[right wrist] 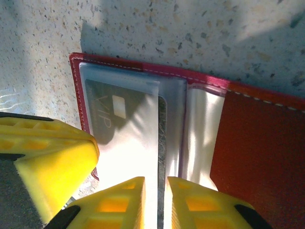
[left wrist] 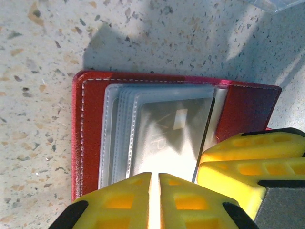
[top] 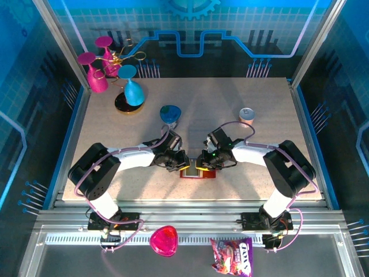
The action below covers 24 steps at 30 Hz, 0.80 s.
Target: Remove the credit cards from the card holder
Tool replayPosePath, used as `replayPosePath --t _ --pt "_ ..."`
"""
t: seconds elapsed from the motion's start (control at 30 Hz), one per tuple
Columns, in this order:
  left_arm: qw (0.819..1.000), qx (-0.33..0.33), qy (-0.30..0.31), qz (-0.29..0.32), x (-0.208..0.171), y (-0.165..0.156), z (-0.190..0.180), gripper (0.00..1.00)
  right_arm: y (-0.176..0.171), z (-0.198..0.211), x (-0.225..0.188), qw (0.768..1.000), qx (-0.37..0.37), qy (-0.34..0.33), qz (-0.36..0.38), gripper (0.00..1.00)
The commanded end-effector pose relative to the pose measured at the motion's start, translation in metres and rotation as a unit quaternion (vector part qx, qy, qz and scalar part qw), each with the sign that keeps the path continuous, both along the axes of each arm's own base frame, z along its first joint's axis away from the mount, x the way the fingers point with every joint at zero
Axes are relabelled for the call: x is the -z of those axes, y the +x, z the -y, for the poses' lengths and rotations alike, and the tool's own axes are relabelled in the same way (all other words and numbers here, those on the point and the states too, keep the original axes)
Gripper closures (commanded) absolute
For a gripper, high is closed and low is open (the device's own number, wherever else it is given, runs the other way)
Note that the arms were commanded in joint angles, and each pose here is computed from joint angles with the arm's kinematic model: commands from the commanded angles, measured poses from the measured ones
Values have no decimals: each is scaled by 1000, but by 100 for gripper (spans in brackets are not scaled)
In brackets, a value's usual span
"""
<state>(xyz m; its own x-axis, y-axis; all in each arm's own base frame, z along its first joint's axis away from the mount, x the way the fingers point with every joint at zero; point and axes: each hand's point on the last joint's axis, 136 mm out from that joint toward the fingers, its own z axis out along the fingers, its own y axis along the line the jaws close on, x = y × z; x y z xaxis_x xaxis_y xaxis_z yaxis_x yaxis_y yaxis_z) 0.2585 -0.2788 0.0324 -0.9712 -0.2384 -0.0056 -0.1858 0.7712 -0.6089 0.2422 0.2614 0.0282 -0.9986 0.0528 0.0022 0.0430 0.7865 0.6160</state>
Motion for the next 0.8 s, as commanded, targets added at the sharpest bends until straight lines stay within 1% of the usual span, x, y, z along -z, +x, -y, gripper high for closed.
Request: replayPosePath --t 0.0,0.13,0.23,0.3,0.5,0.77 --pt "1000 5 22 -11 13 -7 -9 88 6 -1 -9 1000 6 13 6 80" --pt "1000 7 25 -11 14 -7 -9 88 6 -2 -7 1000 7 17 5 83" --pt "1000 7 28 -11 15 -7 -10 88 5 5 -3 1000 11 -6 4 79" --pt "1000 7 28 -11 15 -7 -10 88 6 8 -3 1000 11 -18 8 79" --pt "1000 7 28 -10 15 -7 -10 88 8 -3 -11 1000 10 22 16 86" --pt "1000 7 27 -10 15 -7 -10 88 5 -2 5 1000 10 16 -3 83"
